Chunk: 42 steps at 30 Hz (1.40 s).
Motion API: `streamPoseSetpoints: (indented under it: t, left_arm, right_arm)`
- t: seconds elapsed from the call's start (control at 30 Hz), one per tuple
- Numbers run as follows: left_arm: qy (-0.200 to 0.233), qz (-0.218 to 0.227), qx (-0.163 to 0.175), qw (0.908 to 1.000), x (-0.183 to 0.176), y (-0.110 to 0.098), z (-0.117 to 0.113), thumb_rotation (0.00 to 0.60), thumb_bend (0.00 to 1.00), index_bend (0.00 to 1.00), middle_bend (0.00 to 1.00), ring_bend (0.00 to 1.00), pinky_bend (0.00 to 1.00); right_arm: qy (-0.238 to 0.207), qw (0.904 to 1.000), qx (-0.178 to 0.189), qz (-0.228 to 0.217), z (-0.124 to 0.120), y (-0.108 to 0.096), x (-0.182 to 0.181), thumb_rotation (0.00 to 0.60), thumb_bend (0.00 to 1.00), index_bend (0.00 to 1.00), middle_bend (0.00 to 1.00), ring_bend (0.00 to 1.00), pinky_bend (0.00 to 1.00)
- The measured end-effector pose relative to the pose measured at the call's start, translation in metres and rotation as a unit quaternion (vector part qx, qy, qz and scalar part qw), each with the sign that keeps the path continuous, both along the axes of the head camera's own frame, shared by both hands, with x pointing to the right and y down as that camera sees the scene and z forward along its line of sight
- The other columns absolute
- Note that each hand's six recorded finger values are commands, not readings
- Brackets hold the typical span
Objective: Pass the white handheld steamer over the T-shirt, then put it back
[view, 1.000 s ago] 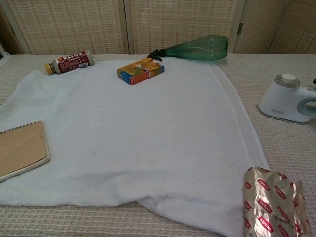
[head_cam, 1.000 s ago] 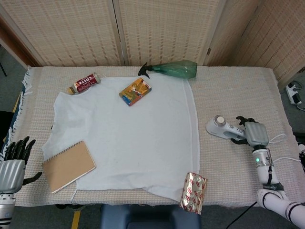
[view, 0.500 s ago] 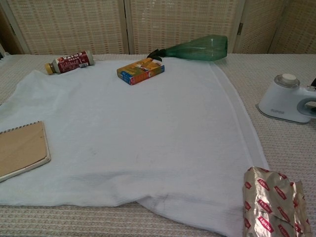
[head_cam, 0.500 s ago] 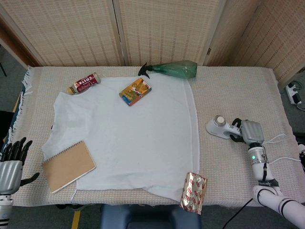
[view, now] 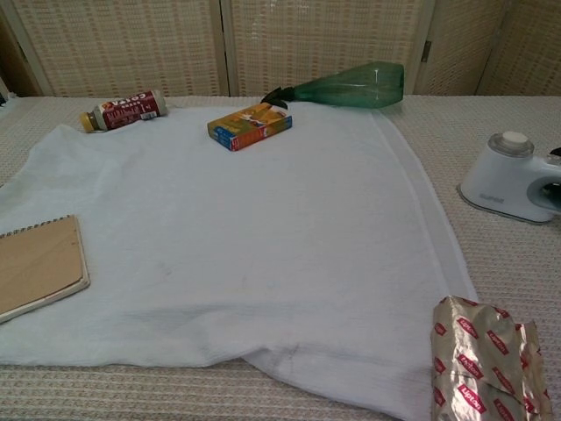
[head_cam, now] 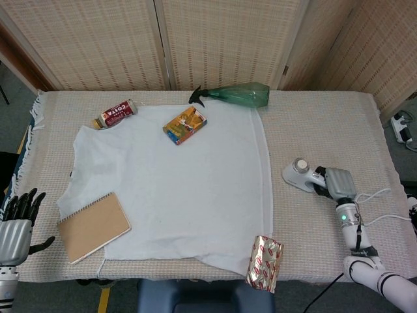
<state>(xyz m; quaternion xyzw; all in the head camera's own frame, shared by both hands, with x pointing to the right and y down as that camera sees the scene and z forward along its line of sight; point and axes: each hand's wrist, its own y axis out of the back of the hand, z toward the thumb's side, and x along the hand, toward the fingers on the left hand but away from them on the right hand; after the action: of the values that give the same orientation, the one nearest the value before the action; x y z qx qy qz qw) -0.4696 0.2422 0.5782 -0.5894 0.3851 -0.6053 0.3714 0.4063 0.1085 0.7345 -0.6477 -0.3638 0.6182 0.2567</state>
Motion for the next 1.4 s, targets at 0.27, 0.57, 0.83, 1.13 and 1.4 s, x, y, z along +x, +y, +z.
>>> streamPoseSetpoints:
  t: [0.27, 0.57, 0.83, 1.13, 1.4]
  left_arm:
    - [0.024, 0.009, 0.007, 0.9997, 0.008, -0.007, 0.003, 0.600, 0.12, 0.10, 0.09, 0.05, 0.03]
    - [0.089, 0.070, 0.041, 0.9928, 0.042, -0.041, 0.006, 0.600, 0.27, 0.22, 0.23, 0.18, 0.11]
    - [0.155, 0.142, 0.041, 0.9769, 0.091, -0.081, 0.009, 0.600, 0.51, 0.31, 0.28, 0.23, 0.15]
    - [0.224, 0.187, -0.072, 0.9538, 0.158, -0.098, 0.046, 0.411, 0.55, 0.32, 0.24, 0.15, 0.00]
    - [0.215, 0.228, -0.186, 0.9312, 0.215, -0.098, 0.087, 0.376, 0.47, 0.20, 0.14, 0.03, 0.00]
  right_arm:
    - [-0.064, 0.9977, 0.006, 0.021, 0.004, 0.009, -0.005, 0.600, 0.74, 0.71, 0.85, 0.74, 0.97]
    - [-0.162, 0.9855, 0.034, 0.036, -0.011, 0.011, -0.012, 0.600, 0.79, 0.74, 0.88, 0.78, 1.00]
    - [-0.178, 0.9834, 0.032, -0.011, -0.044, -0.011, -0.040, 0.600, 0.80, 0.72, 0.88, 0.78, 1.00]
    - [-0.150, 0.9853, 0.017, -0.079, -0.076, -0.048, -0.103, 0.600, 0.81, 0.71, 0.88, 0.78, 1.00]
    - [-0.133, 0.9852, 0.004, -0.108, -0.077, -0.059, -0.148, 0.600, 0.83, 0.71, 0.88, 0.78, 1.00]
